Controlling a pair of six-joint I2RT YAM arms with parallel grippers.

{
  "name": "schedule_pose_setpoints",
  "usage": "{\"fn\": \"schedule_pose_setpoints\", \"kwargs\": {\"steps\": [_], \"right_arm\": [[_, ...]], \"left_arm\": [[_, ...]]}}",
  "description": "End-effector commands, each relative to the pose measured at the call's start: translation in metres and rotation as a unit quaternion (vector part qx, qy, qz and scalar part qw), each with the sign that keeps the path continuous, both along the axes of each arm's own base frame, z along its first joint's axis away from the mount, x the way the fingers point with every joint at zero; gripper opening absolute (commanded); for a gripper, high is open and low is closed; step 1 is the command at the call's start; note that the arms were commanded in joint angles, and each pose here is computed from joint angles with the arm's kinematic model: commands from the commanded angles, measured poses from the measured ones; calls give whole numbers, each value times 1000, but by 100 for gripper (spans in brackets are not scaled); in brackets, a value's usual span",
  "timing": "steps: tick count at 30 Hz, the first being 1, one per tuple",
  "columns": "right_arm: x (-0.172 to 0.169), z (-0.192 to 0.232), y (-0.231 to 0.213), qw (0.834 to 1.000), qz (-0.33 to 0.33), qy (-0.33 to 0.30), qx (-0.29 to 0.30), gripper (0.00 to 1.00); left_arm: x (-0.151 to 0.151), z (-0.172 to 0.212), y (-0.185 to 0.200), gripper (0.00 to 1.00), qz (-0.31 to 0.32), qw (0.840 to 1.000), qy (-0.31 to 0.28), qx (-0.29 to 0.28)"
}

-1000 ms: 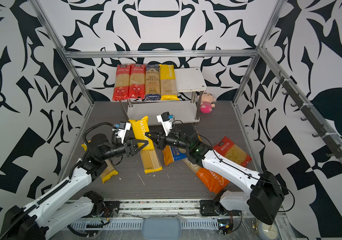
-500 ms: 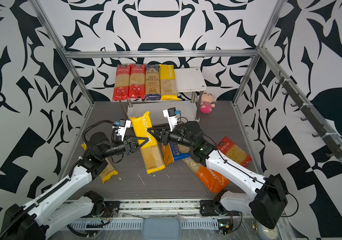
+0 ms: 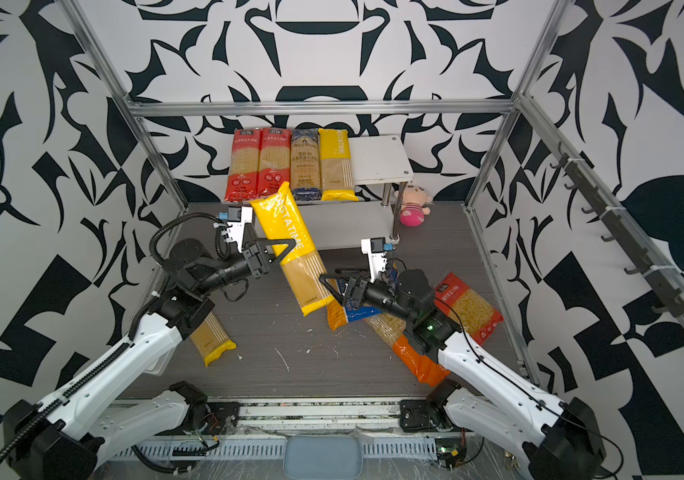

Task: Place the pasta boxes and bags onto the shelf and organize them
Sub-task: 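Raise the yellow bag toward the top shelf with both grippers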

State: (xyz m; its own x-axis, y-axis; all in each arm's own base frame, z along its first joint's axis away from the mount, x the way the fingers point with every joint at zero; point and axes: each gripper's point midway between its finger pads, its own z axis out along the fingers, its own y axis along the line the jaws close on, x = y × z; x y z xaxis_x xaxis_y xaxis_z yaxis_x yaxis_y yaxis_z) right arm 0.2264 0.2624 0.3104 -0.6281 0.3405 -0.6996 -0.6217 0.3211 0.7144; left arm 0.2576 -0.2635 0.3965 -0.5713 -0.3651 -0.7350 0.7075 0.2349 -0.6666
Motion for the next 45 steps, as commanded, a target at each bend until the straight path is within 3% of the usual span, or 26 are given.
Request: {"fn": "schedule_pose_setpoints", "kwargs": {"steps": [1,6,13,18,20,24,28,33,39,45], "right_arm": [[-5,21,-5,998,-2,-9,59,90],[1,27,-8,995,-18,-24,100,86],[12,45,-4,984,-20,-45,172,66],[16,45,1,981,-14,-43,190,58],[15,47,1,980,-12,-47,192,50],[15,56,-2,978,-17,-58,201,25],[16,73,-10,971,-34,-77,223,10],[25,107,-19,960,-56,-107,254,0],[57,159,-51,942,-113,-120,293,0],[83,197,-79,931,-163,-118,303,0]], "left_arm": [[3,60,10,19,26,995,-55,-76],[11,66,6,19,24,994,-44,-94],[19,76,6,19,35,991,-37,-121],[23,84,5,19,33,989,-33,-140],[23,87,5,19,33,989,-36,-142],[22,93,4,22,27,988,-39,-145],[24,97,1,34,23,989,-37,-143],[26,102,2,52,32,989,-40,-136],[30,99,3,69,46,991,-34,-119],[30,86,5,75,55,992,-23,-110]]}}
